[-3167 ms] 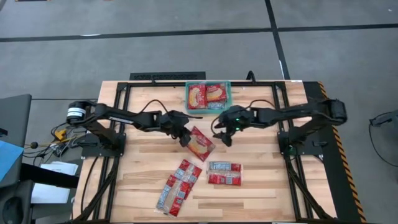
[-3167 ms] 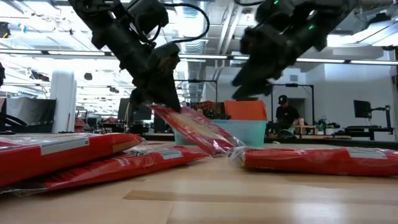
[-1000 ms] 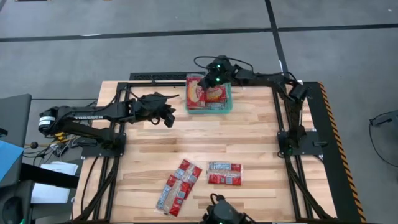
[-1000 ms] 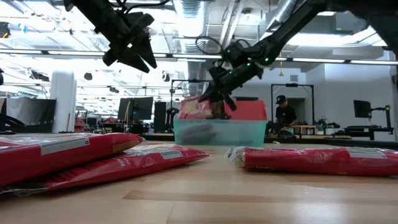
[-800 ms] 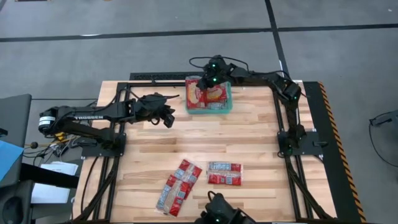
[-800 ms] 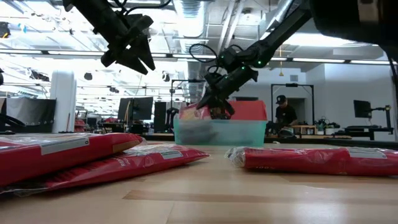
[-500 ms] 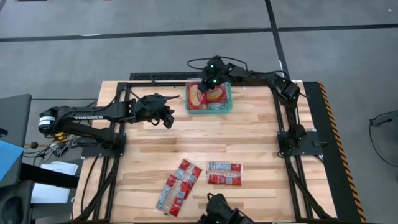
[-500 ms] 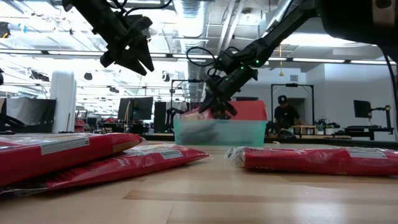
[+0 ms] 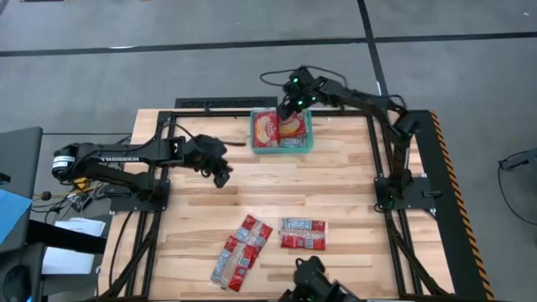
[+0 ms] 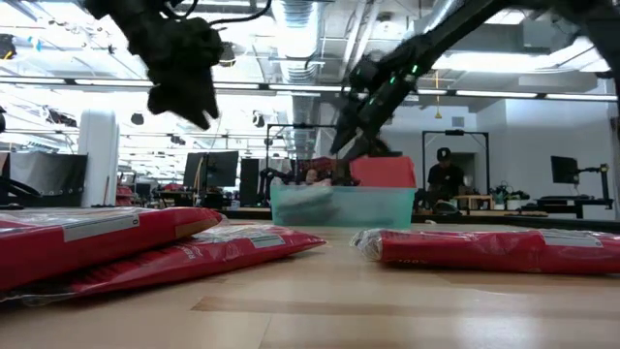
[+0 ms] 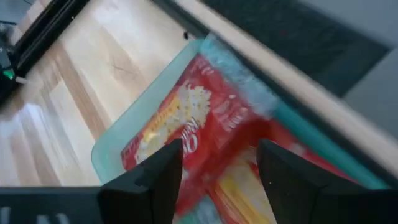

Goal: Sort popcorn bags into baskets
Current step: Put the bottom red popcorn bag into the green bin

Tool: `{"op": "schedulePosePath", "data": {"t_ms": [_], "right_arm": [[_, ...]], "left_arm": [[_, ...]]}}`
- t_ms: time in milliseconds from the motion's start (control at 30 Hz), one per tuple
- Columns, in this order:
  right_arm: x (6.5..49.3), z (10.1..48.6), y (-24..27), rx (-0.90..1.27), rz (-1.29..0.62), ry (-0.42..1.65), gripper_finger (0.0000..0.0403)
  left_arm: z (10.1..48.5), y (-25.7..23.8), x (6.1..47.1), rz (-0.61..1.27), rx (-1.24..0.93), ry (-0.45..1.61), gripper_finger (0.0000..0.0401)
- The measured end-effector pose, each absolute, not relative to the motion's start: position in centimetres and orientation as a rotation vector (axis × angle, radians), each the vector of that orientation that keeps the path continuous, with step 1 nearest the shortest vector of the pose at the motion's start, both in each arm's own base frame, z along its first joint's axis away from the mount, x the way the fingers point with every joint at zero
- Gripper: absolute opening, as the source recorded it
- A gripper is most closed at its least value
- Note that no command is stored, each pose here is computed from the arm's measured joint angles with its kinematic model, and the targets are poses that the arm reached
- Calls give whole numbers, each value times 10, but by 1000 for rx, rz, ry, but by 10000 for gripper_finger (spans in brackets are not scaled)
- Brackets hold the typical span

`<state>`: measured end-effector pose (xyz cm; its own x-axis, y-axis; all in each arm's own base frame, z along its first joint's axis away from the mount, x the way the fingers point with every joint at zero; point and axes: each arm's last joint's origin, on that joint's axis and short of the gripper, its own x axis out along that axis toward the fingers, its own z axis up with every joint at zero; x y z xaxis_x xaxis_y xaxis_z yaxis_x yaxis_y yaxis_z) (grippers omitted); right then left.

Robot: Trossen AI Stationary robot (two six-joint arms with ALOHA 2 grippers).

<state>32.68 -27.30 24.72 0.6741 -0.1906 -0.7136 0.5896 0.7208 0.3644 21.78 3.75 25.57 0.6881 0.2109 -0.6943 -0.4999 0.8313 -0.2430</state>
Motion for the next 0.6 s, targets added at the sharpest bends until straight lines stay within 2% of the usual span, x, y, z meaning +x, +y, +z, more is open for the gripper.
{"op": "schedulePosePath", "data": {"t_ms": [133,300,600], "right_arm": [[304,292,-253,484,-510,724,208],[278,338,-221,380,-498,720,190],[240,386,-173,315,-449,691,176]], "left_arm": [[249,12,215,296,-506,821,205],[233,-32,213,207,-636,833,230],[194,-100,216,338,-789,838,238]]}}
